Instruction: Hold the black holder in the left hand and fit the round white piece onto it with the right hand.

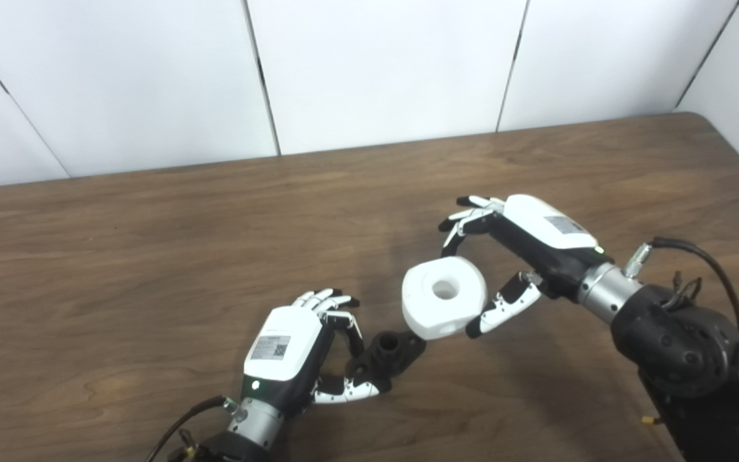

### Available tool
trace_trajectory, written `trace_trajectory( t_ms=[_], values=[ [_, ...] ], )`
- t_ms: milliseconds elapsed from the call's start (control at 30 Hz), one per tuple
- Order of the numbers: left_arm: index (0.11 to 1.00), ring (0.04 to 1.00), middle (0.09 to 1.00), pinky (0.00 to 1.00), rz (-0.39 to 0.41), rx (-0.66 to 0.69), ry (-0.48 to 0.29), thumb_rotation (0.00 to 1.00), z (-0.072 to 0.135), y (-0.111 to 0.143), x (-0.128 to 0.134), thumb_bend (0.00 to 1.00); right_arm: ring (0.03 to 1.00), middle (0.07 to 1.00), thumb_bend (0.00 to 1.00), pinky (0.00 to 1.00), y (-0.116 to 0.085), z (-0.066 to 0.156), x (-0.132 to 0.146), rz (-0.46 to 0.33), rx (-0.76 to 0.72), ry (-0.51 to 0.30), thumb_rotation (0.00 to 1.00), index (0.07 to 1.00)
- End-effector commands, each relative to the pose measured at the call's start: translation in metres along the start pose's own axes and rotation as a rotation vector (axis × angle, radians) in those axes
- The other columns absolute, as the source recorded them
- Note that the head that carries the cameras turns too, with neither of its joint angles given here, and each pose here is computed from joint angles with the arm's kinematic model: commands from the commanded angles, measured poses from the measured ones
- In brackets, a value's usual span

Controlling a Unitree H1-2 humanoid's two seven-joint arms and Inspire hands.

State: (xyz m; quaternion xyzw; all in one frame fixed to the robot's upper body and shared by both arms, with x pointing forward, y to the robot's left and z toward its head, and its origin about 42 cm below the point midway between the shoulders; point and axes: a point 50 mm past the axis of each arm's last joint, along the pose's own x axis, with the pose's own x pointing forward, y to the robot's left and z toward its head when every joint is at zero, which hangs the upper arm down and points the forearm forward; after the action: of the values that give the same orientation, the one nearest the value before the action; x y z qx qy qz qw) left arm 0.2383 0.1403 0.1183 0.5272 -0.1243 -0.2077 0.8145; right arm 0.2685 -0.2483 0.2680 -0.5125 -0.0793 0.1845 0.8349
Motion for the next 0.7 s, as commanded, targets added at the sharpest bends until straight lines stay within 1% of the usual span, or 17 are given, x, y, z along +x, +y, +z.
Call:
trace_trajectory(
  t_ms=[0,100,233,633,667],
  values=[
    [0.491,0.874,0.804,0.87,-0.196,0.054,0.111,0.05,-0.024,-0.034,-0.017,0.52,0.952,0.810,0.52,0.94,-0.021,0.008,-0.002,-0.084,-0.039,-0.055,0.13,0.483],
    [0.491,0.876,0.804,0.88,-0.198,0.052,0.113,0.05,-0.023,-0.034,-0.017,0.52,0.952,0.808,0.52,0.94,-0.025,0.010,-0.002,-0.096,-0.033,-0.066,0.13,0.483],
    [0.491,0.880,0.806,0.88,-0.205,0.053,0.120,0.05,-0.022,-0.034,-0.015,0.52,0.953,0.810,0.52,0.96,-0.027,0.018,-0.003,-0.095,-0.023,-0.089,0.13,0.483],
    [0.491,0.883,0.813,0.88,-0.204,0.051,0.118,0.05,-0.020,-0.033,-0.014,0.52,0.959,0.812,0.52,0.98,-0.020,0.042,-0.006,-0.056,-0.011,-0.153,0.13,0.482],
    [0.491,0.882,0.810,0.88,-0.202,0.050,0.118,0.05,-0.020,-0.034,-0.014,0.52,0.957,0.810,0.52,0.97,-0.018,0.045,-0.005,-0.052,-0.014,-0.160,0.13,0.482]
  ],
)
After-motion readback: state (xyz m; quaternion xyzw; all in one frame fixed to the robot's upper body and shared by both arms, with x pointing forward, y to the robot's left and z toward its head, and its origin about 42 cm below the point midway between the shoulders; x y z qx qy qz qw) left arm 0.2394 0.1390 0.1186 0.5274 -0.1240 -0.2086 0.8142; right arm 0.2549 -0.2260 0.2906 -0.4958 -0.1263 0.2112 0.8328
